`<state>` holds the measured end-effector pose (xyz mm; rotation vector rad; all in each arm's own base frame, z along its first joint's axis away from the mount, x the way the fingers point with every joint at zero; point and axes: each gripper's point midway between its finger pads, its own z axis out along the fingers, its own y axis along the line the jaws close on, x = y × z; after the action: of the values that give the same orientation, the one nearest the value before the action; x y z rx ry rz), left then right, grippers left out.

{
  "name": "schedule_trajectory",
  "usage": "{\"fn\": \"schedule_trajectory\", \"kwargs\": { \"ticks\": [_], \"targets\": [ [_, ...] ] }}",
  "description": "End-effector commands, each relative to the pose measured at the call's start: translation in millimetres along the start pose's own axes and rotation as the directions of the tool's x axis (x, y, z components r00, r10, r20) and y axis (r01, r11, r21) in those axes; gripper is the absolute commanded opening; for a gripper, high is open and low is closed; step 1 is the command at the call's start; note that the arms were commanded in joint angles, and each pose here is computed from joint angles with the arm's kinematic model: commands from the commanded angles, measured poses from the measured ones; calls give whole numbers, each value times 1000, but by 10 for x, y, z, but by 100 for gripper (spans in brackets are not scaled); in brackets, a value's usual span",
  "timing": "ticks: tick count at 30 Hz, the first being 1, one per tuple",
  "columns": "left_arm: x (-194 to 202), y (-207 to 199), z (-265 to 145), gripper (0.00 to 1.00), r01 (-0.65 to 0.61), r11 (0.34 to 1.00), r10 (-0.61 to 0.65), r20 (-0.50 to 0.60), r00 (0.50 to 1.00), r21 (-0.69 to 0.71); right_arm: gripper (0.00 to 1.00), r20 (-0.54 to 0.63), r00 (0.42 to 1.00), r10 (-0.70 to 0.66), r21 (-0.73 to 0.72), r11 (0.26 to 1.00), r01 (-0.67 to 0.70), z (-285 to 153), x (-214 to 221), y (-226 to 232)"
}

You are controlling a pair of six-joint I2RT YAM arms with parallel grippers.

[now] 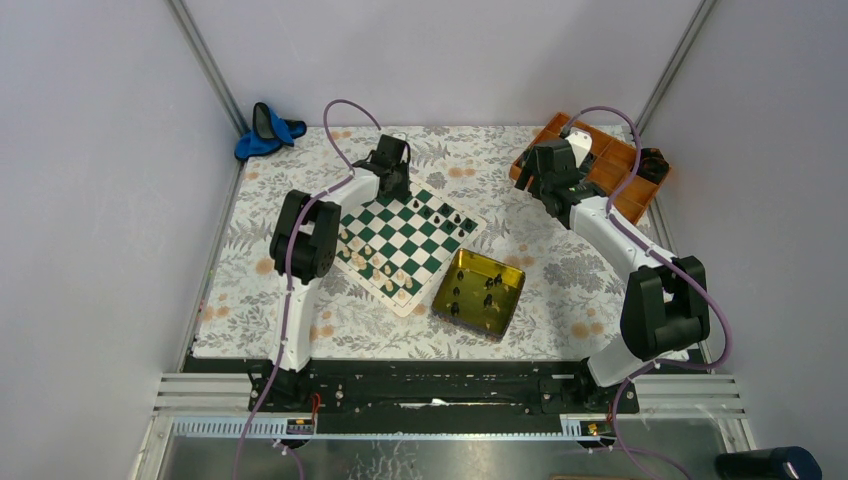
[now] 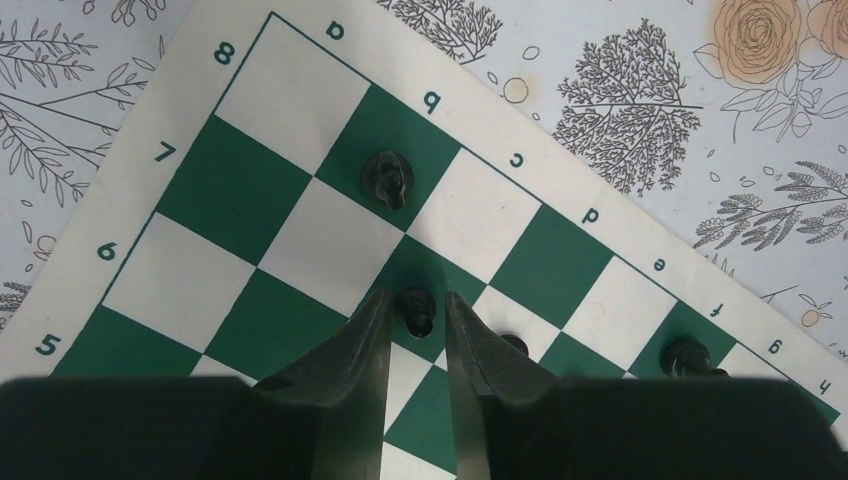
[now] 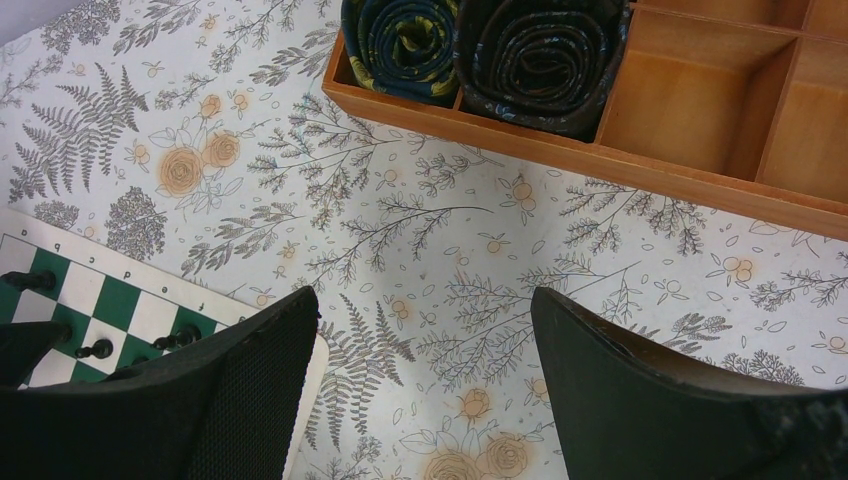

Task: Set up the chess pieces on the board
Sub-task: Place the chess piece on the chessboard.

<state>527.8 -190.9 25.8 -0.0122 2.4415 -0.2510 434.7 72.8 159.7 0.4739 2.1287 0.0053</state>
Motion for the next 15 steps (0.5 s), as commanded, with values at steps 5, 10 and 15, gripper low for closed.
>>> {"fn": "schedule_trajectory", "kwargs": {
  "ticks": [5, 10, 15],
  "targets": [
    [-98, -54, -66, 38, -1, 1000, 1, 32, 999, 2, 85, 23, 999, 31, -30, 999, -31, -30, -118, 60],
    [-174, -49, -172, 40, 6, 1000, -6, 61, 998, -8, 85, 27, 999, 31, -35, 999, -30, -65, -139, 61],
    [-270, -22, -348, 42, 12, 1000, -10, 102, 995, -22, 85, 38, 999, 34, -42, 999, -32, -112, -178, 61]
  ]
}}
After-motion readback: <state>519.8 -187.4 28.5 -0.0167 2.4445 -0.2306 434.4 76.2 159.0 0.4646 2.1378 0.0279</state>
